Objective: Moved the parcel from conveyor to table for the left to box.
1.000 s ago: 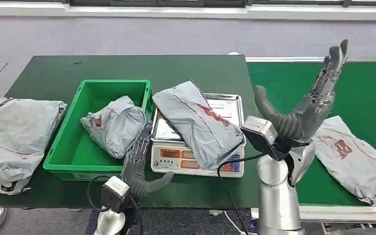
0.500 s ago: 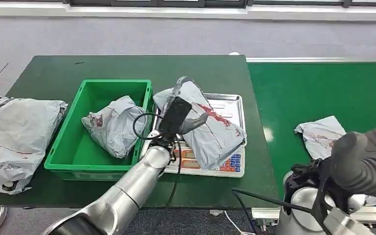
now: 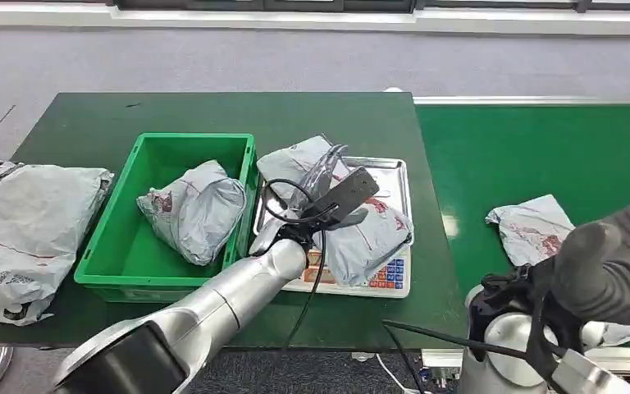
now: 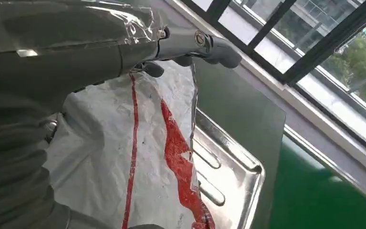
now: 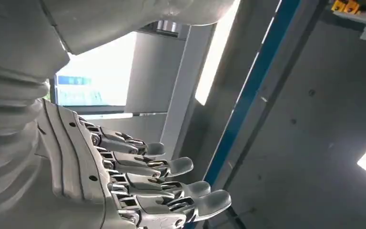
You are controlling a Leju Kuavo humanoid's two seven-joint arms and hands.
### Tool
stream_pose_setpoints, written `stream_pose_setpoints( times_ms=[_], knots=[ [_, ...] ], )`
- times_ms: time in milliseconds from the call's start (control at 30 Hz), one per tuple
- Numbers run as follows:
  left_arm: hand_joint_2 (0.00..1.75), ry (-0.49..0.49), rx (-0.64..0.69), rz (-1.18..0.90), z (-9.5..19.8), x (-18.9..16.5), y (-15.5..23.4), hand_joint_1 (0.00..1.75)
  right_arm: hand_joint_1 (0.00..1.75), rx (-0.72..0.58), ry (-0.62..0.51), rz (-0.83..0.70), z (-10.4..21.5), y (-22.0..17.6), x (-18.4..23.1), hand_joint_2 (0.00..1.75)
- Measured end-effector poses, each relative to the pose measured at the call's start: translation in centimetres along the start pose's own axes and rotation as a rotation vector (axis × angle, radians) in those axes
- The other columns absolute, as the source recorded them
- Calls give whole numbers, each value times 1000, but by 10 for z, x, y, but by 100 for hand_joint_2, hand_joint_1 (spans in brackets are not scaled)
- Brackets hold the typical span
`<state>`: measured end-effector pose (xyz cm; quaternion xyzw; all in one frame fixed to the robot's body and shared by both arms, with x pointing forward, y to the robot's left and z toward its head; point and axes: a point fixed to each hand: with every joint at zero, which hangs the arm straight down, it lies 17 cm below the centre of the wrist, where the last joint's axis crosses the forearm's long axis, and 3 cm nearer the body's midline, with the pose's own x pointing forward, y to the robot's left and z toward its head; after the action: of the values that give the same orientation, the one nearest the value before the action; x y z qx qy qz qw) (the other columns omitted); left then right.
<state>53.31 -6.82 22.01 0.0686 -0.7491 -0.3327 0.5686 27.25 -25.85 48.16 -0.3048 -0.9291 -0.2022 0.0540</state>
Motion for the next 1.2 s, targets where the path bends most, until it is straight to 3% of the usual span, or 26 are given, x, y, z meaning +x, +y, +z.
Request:
stream_pose_setpoints(
  times_ms=[167, 333, 600, 633, 667, 1200],
  knots=[
    [175, 105, -45, -69, 6, -22, -15, 0, 0, 10, 0, -8, 2, 5, 1, 175],
    [175, 196, -124, -269, 21, -58, -35, 0, 0, 20, 5, -24, 4, 10, 3, 175],
    [175, 244, -192, -506, 35, -90, -44, 0, 0, 35, 7, -48, 8, 18, 8, 175],
    [175, 244, -196, -524, 36, -91, -44, 94, 0, 37, 8, -49, 8, 19, 8, 175],
    [175, 245, -200, -539, 36, -93, -45, 175, 0, 40, 8, -51, 9, 20, 9, 175],
    [175, 217, -198, -605, 35, -94, -42, 175, 0, 54, 14, -53, 13, 24, 8, 175]
  ],
)
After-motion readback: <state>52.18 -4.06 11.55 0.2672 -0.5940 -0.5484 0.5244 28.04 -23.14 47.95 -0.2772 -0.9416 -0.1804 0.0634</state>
